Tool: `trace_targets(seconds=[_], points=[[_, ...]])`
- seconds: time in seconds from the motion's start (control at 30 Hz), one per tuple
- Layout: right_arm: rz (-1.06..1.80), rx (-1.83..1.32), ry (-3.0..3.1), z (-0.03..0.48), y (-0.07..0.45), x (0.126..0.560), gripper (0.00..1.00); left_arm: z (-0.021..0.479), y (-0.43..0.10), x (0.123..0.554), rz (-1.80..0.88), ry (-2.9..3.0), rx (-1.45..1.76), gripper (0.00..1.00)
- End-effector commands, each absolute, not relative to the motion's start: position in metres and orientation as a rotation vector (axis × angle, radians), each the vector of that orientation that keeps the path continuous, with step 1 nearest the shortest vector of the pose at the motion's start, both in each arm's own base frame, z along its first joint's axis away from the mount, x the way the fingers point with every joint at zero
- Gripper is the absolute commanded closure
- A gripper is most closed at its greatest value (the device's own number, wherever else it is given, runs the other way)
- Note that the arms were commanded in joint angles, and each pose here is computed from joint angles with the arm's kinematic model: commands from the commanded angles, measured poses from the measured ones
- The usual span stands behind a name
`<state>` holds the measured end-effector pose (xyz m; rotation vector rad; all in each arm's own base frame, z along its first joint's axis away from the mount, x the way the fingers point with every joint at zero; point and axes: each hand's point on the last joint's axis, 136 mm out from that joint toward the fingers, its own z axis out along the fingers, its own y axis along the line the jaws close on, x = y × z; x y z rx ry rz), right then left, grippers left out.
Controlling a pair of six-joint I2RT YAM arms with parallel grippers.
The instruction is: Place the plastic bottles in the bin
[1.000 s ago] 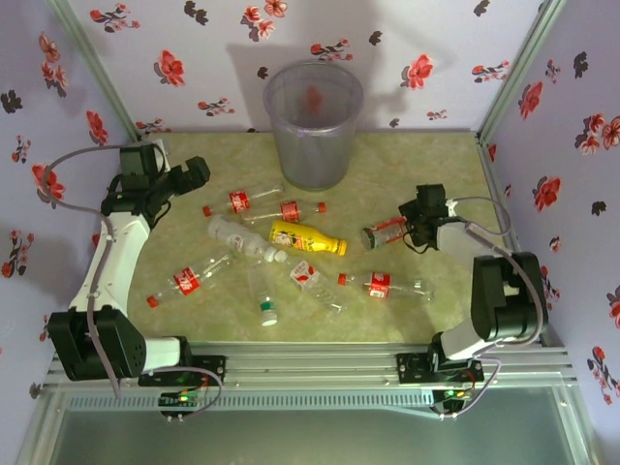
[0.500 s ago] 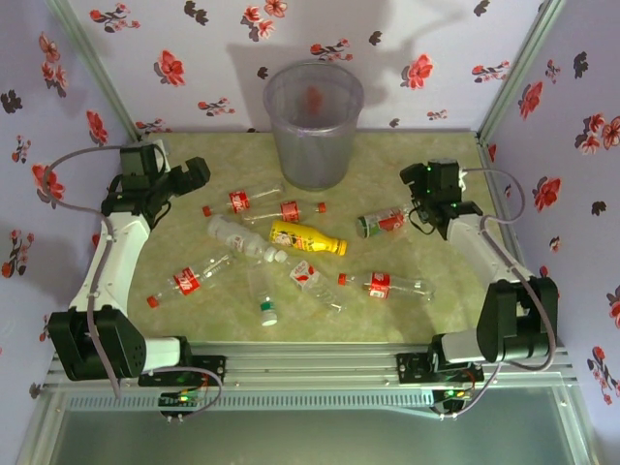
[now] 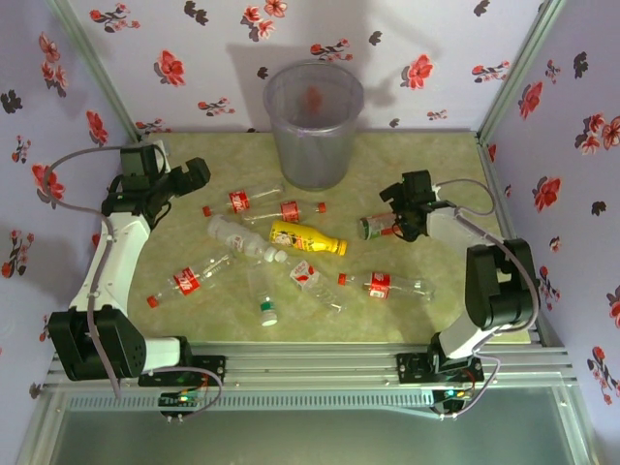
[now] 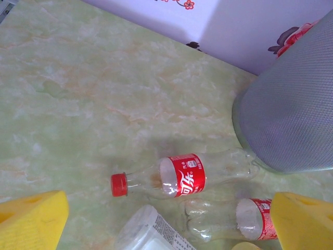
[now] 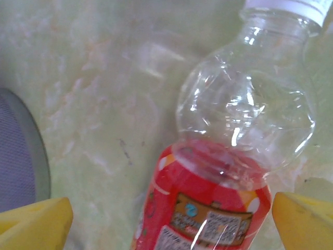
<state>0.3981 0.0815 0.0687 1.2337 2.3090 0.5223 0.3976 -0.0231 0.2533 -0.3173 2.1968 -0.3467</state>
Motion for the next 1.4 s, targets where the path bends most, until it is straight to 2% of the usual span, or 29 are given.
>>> trace_targets(seconds=[0.0,0.13,0.37,0.47,0.7,0.87,1.03,1.37], points=[[0.474,1.271,2.307,0.051,0.078,0.398,0.02,0.252,-0.021,0.397,-0.346,2.197,-0.298,0.00],[0.469,1.278,2.317,0.042,0.079,0.400,0.04,0.252,-0.022,0.397,-0.346,2.197,-0.296,0.00],[0.468,1.269,2.291,0.043,0.076,0.401,0.23,0.250,-0.021,0.397,-0.345,2.200,-0.298,0.00],[0.460,1.264,2.301,0.041,0.076,0.400,0.26,0.250,-0.021,0.397,-0.345,2.200,-0.298,0.00],[0.467,1.245,2.300,0.045,0.077,0.403,0.40,0.250,-0.021,0.397,-0.344,2.199,-0.296,0.00],[0.490,1.218,2.287,0.059,0.079,0.406,0.46,0.249,-0.021,0.398,-0.344,2.201,-0.297,0.00],[0.580,1.138,2.211,0.109,0.084,0.417,0.48,0.247,-0.022,0.398,-0.344,2.208,-0.298,0.00],[0.839,0.858,1.861,0.272,0.101,0.446,0.50,0.242,-0.021,0.400,-0.347,2.220,-0.312,0.00]])
